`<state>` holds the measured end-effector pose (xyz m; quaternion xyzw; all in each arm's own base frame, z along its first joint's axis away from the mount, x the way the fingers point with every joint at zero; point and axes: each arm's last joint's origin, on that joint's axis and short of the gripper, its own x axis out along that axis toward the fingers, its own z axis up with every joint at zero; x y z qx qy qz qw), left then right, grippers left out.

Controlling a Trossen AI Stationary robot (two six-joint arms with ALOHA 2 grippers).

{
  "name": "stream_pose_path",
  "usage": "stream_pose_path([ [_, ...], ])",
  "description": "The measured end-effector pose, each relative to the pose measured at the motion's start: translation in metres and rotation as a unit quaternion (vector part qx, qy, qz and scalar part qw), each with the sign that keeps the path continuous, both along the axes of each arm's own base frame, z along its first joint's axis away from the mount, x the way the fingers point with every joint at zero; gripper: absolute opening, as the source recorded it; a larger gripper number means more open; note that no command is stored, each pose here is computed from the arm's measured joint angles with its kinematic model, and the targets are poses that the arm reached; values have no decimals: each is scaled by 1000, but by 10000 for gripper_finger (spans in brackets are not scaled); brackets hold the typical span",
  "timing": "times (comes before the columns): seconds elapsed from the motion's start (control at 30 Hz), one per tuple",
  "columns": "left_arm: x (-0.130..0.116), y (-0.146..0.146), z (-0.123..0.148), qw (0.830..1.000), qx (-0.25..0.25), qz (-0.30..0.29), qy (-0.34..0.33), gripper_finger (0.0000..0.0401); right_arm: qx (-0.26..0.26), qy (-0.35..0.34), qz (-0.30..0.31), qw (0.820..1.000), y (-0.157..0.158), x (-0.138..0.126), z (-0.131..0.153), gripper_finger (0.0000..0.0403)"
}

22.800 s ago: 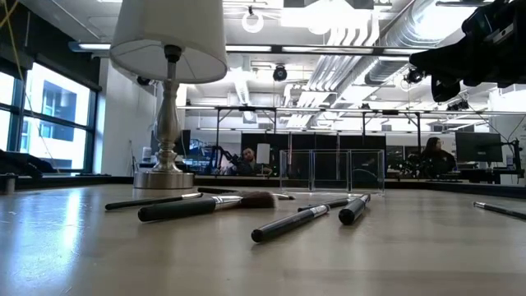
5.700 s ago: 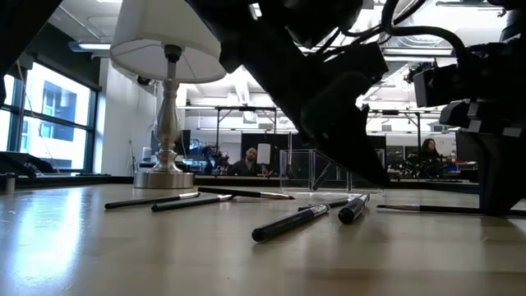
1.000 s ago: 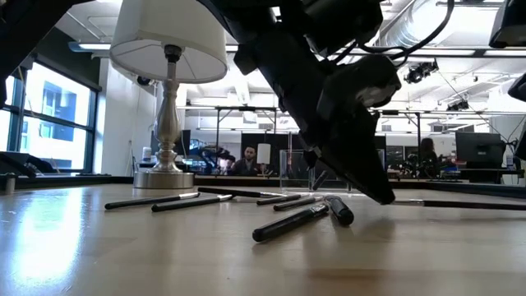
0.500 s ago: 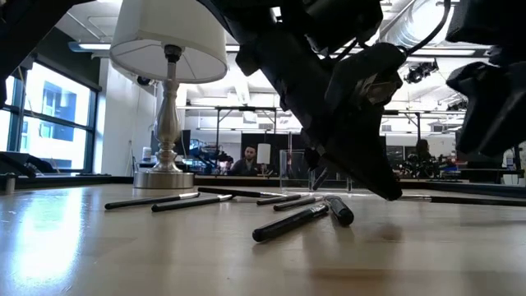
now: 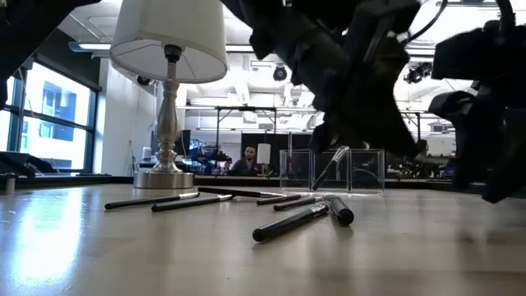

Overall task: Pick & Place Makeup Supplies
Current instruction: Put the makeup brush into the transparent organizer

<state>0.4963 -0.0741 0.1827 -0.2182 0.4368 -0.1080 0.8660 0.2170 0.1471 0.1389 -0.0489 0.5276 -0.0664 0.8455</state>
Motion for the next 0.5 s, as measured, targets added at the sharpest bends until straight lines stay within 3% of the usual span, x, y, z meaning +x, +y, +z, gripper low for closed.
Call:
stream_pose_path([
  [0.5,-2,6,3,999,-3,14,31,0,-19,-2,14,1000,-3,3,1,177],
])
